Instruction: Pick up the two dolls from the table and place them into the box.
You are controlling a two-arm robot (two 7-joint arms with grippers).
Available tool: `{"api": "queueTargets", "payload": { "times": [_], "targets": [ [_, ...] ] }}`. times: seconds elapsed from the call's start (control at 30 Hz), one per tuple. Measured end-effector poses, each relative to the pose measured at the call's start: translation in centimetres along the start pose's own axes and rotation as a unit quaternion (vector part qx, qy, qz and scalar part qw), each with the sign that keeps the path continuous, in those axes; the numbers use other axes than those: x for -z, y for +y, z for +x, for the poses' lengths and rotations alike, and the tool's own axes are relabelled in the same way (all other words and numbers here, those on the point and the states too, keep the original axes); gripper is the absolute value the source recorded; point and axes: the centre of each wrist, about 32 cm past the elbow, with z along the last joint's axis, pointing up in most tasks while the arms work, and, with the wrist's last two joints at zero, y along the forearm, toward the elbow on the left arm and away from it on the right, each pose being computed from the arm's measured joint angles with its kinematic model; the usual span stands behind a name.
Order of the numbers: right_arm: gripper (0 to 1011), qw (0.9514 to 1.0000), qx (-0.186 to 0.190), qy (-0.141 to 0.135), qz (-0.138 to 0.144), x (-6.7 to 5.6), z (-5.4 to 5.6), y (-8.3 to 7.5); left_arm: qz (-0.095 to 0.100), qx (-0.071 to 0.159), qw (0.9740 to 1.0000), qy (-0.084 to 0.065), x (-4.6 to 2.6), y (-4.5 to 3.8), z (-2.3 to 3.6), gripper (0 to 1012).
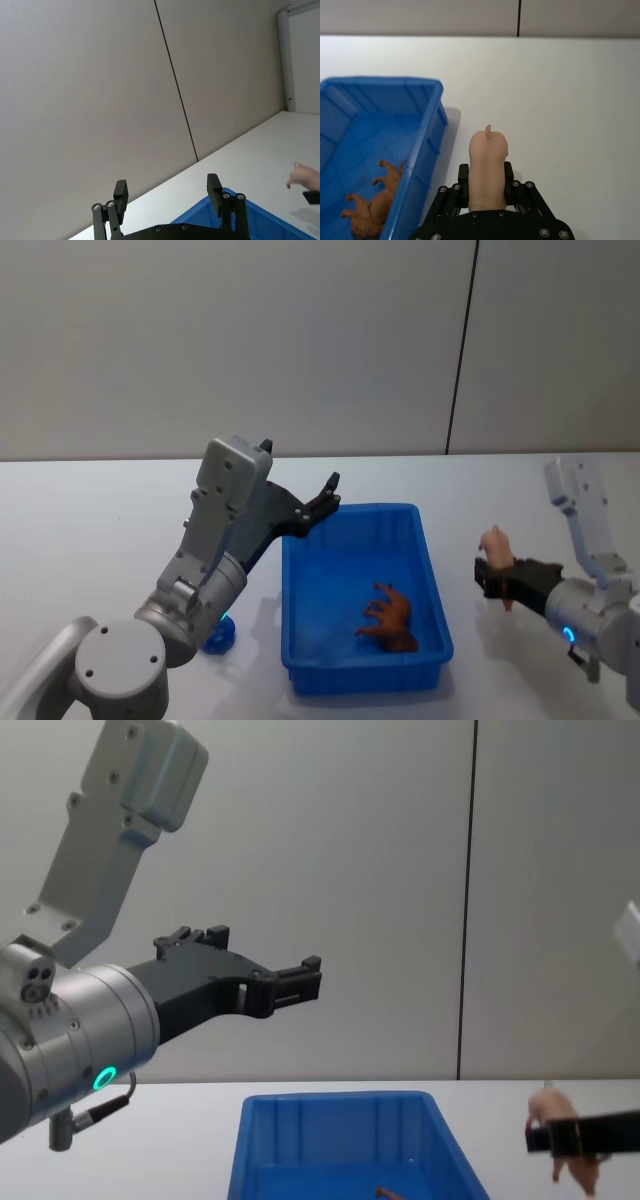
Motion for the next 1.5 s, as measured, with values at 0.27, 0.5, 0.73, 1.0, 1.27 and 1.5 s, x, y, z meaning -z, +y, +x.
{"api": "queueTargets", "payload": {
  "times": [0.27,0.5,0.73,1.0,1.27,1.5],
  "targets": [
    [367,0.9982,-0.019,-0.016,0.055,-1.3,-0.2,-0.8,0.0,0.0,1.0,0.0,0.0,0.0,0.0,1001],
    [367,0.9949,-0.052,-0.023,0.084,-2.4,-0.3,-1.2,0.0,0.0,1.0,0.0,0.0,0.0,0.0,1001],
    [367,0.9899,-0.103,-0.023,0.095,-3.7,-0.4,-1.1,0.0,0.0,1.0,0.0,0.0,0.0,0.0,1001],
    [367,0.9864,-0.147,-0.014,0.071,-4.6,-0.6,-0.6,0.0,0.0,1.0,0.0,0.0,0.0,0.0,1001],
    [367,0.9851,-0.17,-0.001,0.023,-5.0,-0.9,0.4,0.0,0.0,1.0,0.0,0.0,0.0,0.0,1001],
    [480,0.9841,-0.176,0.008,-0.018,-5.1,-1.2,1.4,0.0,0.0,1.0,0.0,0.0,0.0,0.0,1001]
  ]
}}
